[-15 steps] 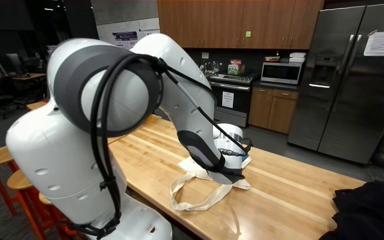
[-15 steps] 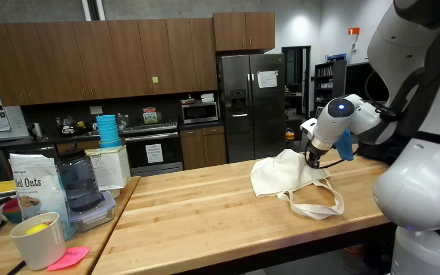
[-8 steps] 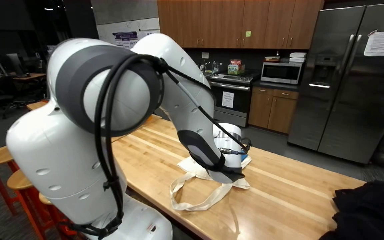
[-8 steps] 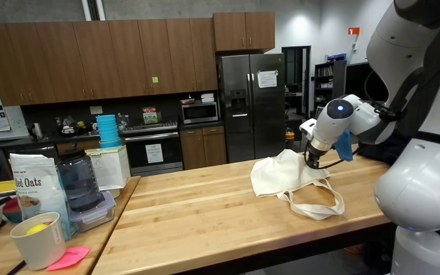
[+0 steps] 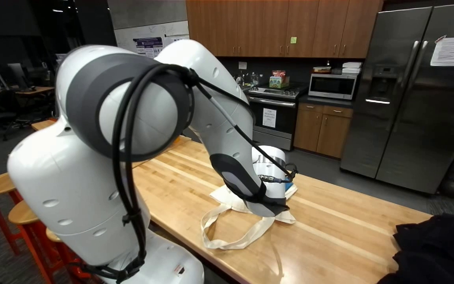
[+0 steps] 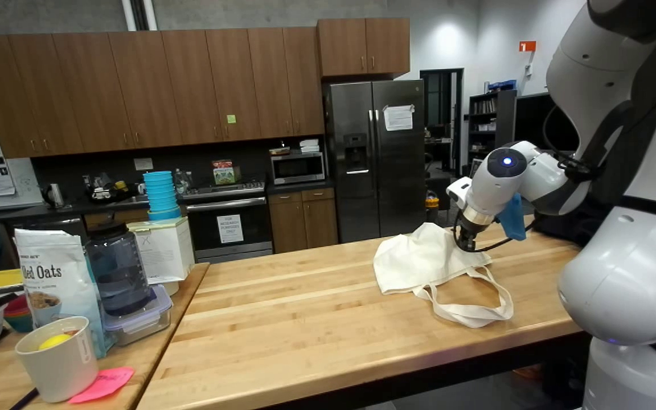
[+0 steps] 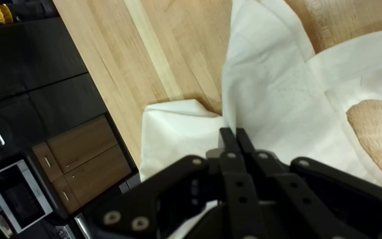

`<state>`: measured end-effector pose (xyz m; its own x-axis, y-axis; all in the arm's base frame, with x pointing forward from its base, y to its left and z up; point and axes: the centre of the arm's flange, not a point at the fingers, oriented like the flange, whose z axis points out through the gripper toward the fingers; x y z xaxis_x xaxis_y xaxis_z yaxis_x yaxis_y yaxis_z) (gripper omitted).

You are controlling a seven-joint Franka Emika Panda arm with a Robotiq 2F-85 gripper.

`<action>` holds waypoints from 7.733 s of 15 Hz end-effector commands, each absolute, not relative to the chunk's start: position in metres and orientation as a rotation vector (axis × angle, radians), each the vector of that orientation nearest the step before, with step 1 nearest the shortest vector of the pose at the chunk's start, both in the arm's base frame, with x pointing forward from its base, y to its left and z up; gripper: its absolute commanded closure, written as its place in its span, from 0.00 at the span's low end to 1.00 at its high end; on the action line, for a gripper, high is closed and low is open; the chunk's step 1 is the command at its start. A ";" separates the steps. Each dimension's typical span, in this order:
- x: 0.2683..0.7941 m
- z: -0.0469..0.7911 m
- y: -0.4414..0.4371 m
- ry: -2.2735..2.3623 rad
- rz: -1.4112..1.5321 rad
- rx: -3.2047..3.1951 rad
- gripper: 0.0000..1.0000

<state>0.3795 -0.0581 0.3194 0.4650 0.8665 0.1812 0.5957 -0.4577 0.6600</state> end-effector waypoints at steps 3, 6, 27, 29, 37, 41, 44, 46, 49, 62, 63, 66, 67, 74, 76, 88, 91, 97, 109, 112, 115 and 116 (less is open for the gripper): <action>0.405 0.321 -0.067 1.004 0.811 2.257 0.61; 0.464 0.388 -0.072 1.252 0.714 2.033 0.42; 0.528 0.460 -0.077 1.471 0.653 1.542 0.00; 0.531 0.463 -0.066 1.474 0.696 1.596 0.00; 0.518 0.415 -0.042 1.474 0.777 1.778 0.00; 0.515 0.410 -0.039 1.484 0.774 1.787 0.00; 0.515 0.410 -0.039 1.484 0.775 1.787 0.00; 0.515 0.410 -0.039 1.484 0.775 1.787 0.00; 0.515 0.410 -0.039 1.483 0.775 1.787 0.00; 0.487 0.421 0.023 1.613 1.138 2.093 0.00; 0.485 0.415 0.028 1.601 1.125 2.146 0.00; 0.478 0.388 0.037 1.567 0.999 2.316 0.00; 0.474 0.377 0.037 1.539 0.952 2.362 0.00; 0.452 0.349 -0.018 1.306 0.812 2.533 0.00; 0.450 0.349 -0.020 1.296 0.809 2.539 0.25; 0.438 0.374 -0.030 1.336 0.944 2.461 1.00; 0.441 0.391 -0.030 1.333 1.084 2.389 1.00; 0.450 0.422 -0.039 1.365 1.187 2.289 1.00; 0.437 0.410 -0.022 1.348 1.148 2.273 0.73; 0.437 0.410 -0.022 1.348 1.148 2.273 0.73; 0.437 0.410 -0.022 1.348 1.148 2.273 0.73; 0.437 0.410 -0.022 1.348 1.148 2.273 0.73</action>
